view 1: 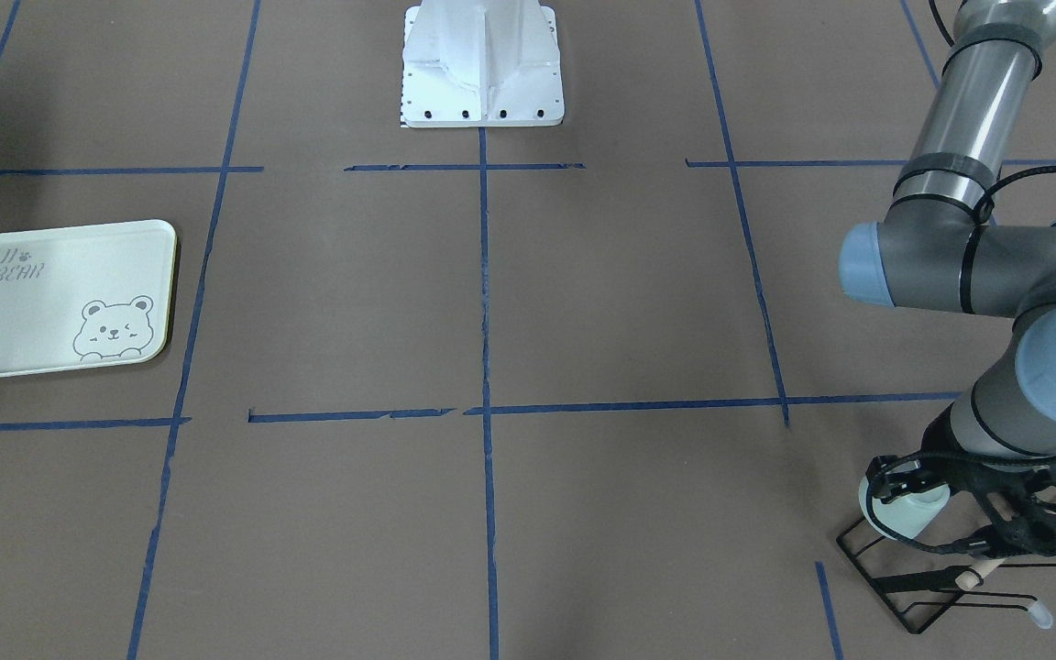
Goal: Left arm grabs green cup and hands to right arm on tray
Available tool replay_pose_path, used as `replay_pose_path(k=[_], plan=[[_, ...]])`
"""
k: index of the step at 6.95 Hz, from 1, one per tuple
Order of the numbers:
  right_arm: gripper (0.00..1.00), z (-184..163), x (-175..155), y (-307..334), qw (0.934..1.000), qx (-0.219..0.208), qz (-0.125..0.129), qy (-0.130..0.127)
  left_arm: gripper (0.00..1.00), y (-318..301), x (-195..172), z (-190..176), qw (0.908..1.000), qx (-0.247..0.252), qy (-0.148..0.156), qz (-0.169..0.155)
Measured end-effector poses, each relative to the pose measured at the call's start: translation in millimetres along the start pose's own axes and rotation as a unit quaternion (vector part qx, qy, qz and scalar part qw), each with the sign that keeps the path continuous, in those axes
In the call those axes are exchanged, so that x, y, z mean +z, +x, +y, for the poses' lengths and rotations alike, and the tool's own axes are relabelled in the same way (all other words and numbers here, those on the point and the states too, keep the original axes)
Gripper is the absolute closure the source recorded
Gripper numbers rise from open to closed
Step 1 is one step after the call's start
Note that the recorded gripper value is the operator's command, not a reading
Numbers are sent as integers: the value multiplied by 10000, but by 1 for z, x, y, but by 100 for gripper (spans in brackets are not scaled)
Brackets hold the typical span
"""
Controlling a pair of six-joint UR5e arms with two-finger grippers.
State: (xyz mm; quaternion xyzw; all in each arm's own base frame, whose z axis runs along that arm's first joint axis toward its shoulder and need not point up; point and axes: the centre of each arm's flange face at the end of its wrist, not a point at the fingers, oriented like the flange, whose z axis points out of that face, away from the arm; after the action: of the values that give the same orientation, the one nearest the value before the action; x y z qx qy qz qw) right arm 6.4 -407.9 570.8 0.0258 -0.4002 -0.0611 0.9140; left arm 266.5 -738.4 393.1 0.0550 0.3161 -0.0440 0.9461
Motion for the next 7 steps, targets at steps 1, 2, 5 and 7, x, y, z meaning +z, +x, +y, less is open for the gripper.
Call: replay_pose_path(k=[1, 2, 5, 7], plan=[[0, 0, 0, 0, 10000, -6, -1, -4, 82, -5, -12, 6, 10000, 18, 73, 35], [0, 0, 1, -1, 10000, -17, 0, -9, 82, -10, -27, 16, 9999, 19, 119, 54], [0, -1, 4, -2, 10000, -66, 3, -12, 84, -6, -93, 37, 9996, -27, 236, 118], [0, -1, 7, -2, 10000, -71, 6, -38, 93, -11, -128, 41, 9987, -62, 336, 367]])
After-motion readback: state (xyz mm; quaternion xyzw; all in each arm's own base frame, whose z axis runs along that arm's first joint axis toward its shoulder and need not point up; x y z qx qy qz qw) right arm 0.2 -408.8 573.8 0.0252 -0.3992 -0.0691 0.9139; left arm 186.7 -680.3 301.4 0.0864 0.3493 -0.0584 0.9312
